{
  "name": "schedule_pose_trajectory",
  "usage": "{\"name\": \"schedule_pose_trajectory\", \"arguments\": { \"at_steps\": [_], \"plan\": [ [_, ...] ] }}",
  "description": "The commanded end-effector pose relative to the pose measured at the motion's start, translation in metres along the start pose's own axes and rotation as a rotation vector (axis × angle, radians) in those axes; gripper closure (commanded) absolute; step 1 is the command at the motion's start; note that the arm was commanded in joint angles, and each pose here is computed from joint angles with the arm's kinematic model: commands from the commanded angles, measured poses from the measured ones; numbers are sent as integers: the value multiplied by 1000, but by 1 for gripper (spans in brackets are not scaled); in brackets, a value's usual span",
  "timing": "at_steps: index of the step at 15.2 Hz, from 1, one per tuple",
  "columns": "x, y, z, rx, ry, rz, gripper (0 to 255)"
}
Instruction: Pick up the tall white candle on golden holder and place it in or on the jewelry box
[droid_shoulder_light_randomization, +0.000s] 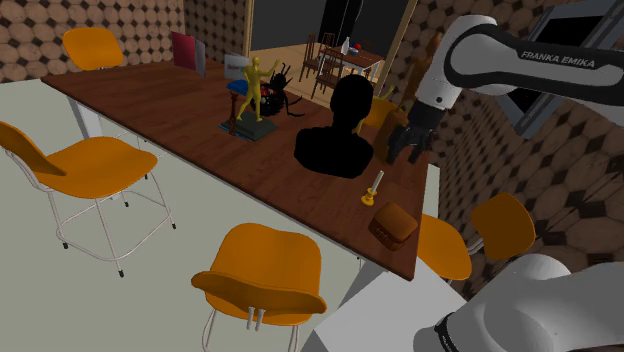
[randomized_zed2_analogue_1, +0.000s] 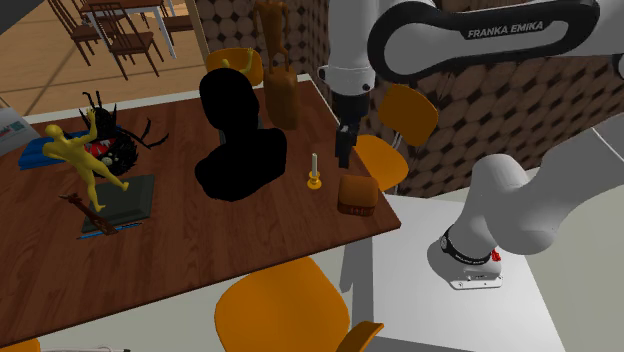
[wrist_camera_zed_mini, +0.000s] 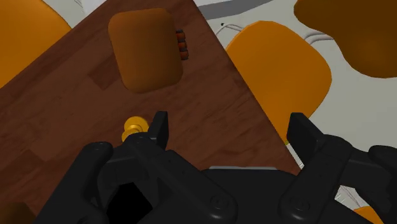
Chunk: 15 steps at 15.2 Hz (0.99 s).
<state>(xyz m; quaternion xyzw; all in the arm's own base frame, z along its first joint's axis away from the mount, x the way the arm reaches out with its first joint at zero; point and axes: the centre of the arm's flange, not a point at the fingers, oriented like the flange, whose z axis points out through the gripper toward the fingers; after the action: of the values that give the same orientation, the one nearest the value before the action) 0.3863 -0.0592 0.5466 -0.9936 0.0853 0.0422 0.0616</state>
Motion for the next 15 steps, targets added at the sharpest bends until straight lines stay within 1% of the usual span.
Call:
{"name": "schedule_pose_trajectory", "arguments": {
  "at_steps": [1,8,15],
  "plan": [
    [24,13,15,-11,-35,0,0],
    [103,57,66,-48,-152,4,0],
    [176,103,124,-85,-269,8,0]
  ]
}}
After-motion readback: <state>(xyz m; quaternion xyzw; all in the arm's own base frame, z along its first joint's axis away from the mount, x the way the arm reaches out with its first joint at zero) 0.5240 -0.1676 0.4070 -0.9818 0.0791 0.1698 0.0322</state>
